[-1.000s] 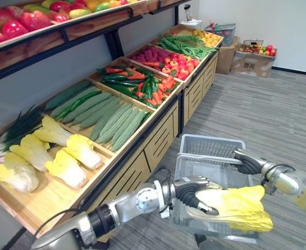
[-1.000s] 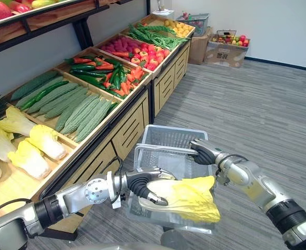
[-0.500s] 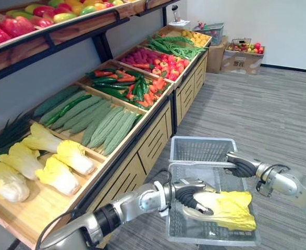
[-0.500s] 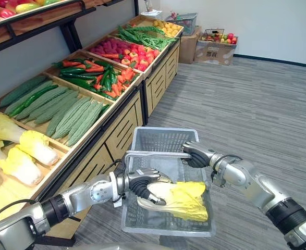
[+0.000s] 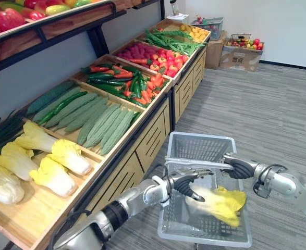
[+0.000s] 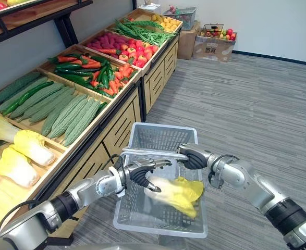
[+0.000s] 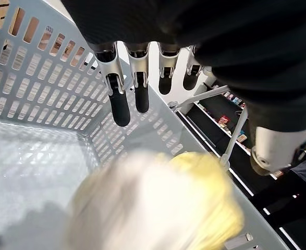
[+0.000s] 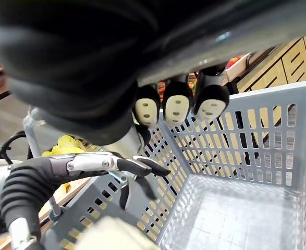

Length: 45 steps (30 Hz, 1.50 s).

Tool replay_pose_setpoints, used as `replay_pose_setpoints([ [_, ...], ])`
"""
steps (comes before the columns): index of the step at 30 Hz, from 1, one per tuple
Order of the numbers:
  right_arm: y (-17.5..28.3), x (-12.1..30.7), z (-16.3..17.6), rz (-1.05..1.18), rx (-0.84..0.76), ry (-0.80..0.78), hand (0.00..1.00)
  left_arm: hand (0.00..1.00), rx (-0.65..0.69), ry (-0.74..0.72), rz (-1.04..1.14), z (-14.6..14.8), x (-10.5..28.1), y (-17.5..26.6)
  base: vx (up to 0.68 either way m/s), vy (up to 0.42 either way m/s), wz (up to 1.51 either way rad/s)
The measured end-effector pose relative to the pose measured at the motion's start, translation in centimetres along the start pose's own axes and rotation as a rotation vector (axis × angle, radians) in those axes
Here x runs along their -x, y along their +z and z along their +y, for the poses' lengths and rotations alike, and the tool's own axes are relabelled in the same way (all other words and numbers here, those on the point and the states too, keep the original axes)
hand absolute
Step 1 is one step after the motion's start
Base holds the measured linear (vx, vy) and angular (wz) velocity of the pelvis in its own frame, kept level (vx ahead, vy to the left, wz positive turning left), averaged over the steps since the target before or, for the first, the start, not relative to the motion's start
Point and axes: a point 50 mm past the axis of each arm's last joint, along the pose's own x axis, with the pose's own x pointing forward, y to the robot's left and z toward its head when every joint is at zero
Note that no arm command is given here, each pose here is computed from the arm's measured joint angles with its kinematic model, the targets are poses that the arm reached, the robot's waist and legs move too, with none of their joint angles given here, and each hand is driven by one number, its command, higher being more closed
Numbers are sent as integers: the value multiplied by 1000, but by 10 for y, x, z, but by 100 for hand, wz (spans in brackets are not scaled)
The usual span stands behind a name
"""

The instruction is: Pick vegetable in the basket

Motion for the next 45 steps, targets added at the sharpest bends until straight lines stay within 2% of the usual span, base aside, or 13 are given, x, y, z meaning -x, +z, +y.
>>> replay_pose_setpoints([
  [10,-5,5,9,32,-28,30,100,0,-5,45,-29,13,-11,8,-67,-31,8],
  [16,-15,6,10,78,-102,-82,100,0,0,42,-122,24,-8,28,-70,-8,20],
  [18,-25,8,11,133,-135,-127,100,0,28,34,-172,26,-6,39,-71,5,33],
  [20,-42,11,17,240,-149,-179,100,0,98,45,-316,32,-5,68,-82,21,42],
  [24,-64,22,42,421,-200,-188,100,0,247,61,-511,38,1,105,-66,33,62],
  [27,-81,39,63,566,-290,-241,100,0,370,69,-533,36,12,107,-75,52,71],
  [31,-102,68,79,751,-425,-393,100,0,393,90,-574,41,32,115,-65,49,81],
  [35,-117,114,114,1001,-610,-585,100,0,377,216,-624,67,52,121,-34,35,102],
  [39,-116,144,153,1162,-790,-701,100,0,387,380,-532,77,71,103,10,16,105],
  [45,-96,162,234,1413,-1113,-717,100,0,500,889,-167,85,124,33,49,8,70],
])
